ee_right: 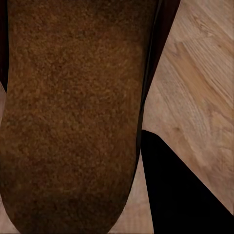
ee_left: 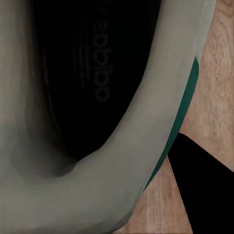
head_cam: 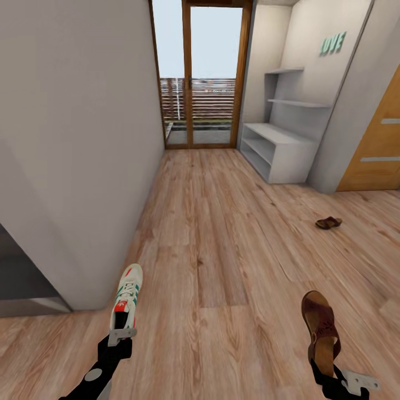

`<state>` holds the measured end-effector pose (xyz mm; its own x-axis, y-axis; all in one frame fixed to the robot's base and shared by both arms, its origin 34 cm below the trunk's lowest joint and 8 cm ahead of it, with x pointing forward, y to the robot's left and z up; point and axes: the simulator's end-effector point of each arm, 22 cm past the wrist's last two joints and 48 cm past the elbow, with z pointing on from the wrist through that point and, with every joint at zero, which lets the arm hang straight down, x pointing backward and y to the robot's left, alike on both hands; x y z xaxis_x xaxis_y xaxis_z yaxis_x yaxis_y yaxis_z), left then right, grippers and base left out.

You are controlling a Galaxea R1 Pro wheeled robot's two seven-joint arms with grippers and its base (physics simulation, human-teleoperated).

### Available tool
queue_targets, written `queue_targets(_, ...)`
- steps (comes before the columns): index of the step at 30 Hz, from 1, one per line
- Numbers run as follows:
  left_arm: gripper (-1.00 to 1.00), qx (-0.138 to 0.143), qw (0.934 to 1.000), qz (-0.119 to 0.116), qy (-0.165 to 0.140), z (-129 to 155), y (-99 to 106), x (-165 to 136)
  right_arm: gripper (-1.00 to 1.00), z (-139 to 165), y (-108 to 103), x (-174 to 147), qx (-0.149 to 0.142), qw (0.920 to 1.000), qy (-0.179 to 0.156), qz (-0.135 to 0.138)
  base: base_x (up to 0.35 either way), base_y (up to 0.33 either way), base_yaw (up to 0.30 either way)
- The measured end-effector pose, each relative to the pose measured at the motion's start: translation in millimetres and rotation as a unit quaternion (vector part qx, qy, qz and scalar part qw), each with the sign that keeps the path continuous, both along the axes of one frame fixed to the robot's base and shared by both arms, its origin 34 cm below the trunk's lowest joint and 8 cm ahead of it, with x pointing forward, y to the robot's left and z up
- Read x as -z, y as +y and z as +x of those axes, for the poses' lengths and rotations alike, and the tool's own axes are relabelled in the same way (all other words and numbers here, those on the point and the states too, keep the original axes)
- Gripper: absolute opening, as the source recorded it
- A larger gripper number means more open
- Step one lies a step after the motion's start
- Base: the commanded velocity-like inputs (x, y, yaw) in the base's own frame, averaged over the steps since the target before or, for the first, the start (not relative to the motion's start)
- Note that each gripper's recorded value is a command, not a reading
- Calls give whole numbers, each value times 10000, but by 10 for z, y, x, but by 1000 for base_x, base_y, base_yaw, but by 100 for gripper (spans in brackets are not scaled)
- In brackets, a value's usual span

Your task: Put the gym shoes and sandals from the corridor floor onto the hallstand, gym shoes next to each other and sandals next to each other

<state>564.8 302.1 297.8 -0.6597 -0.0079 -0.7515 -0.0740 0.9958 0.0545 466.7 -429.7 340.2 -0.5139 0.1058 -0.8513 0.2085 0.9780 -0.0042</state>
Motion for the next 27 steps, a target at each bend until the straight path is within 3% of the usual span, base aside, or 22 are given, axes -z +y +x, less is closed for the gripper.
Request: queue_targets(27,-100,0,9998,0,-192,99,0,-180,-100,83,0,-142,0,9998,-191,0,340,0,0)
